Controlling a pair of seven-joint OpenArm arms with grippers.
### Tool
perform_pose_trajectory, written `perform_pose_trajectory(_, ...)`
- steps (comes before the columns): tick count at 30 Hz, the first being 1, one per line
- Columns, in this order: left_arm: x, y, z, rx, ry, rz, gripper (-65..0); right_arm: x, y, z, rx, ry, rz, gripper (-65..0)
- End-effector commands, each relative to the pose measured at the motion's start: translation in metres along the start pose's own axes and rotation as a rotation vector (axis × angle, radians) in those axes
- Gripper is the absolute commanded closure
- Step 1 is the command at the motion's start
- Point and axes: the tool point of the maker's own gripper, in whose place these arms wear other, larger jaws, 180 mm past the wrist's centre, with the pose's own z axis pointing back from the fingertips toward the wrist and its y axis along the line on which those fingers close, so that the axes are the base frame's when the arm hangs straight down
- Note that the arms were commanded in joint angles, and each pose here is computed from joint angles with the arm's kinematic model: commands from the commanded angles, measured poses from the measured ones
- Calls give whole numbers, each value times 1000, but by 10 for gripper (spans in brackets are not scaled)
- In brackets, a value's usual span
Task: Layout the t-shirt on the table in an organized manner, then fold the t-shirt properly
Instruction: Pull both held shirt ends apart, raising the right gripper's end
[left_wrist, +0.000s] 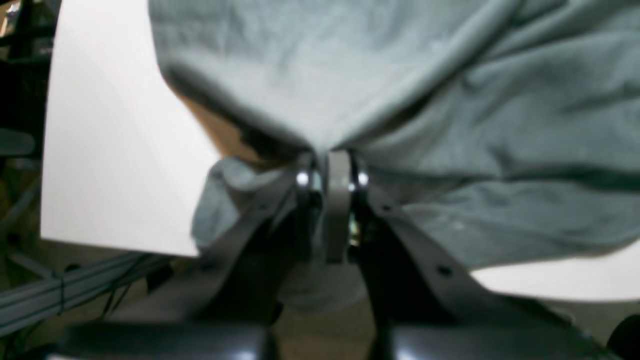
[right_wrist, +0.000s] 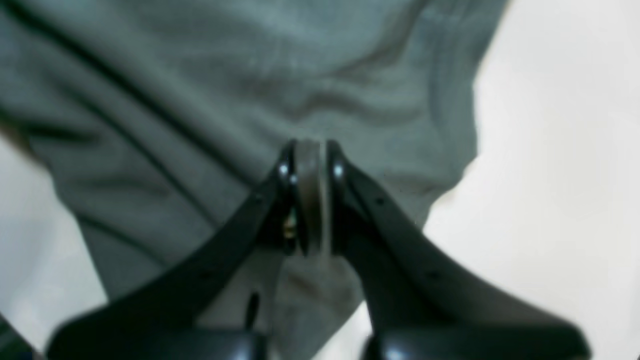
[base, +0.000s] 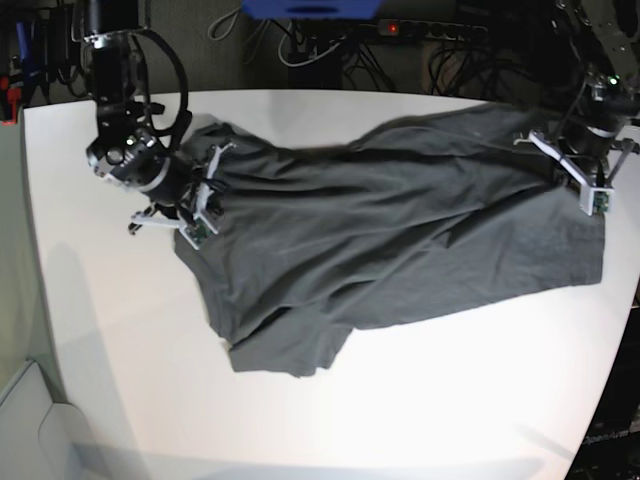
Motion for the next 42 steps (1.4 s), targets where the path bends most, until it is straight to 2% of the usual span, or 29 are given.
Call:
perform_pose_trajectory(1,18,7,4,19,-52,-17,-6,14,-8,2,-8,-30,24,-82)
perform_pose_trajectory(4,33,16,2,38,-52,-24,-6,12,5,-5,37,10,90,-157)
perform_pose_trajectory(7,44,22,2,54,-71,-32,-6,11,5,-13,55,28,110,-189)
perform_pose_trajectory(10,53,23,0,57,-91,-25,-6,7,-12,-26,46,59,89,-169)
perform_pose_trajectory(13,59,27,-3,74,-98,-24,-6,9,-35,-46,39,77,51,-122)
perform_pose_trajectory(15,60,31,-3,100,-92,-37,-6,12,-47,-60,43,73,17,-90)
perform_pose_trajectory(18,60,35,-4,126,-83,-47,-6,20,-66,-73,40,54,-20,-74)
perform_pose_trajectory(23,59,39,-3,137,-80,-49,-6,76,-81,-56,-17,-103,47,-77)
perform_pose_trajectory(28,58,37,-4,134,-78,-44,-6,86,-90,-16,-113,-74,110,-85)
perform_pose_trajectory(32,57,34,-5,124,-77,-44,-6,62,-95,22,-197,-10,78,-192)
perform_pose_trajectory(35,56,33,-5,119,-77,-41,-6,40,-63,36,-160,40,86,-334)
perform_pose_trajectory(38,56,30,-5,115,-77,-37,-6,23,-34,49,-142,41,33,-440)
perform_pose_trajectory(40,56,29,-6,114,-77,-32,-6,18,-24,56,-148,31,-23,-476)
perform_pose_trajectory(42,56,29,-6,112,-78,-31,-6,12,-18,60,-155,32,-84,-482)
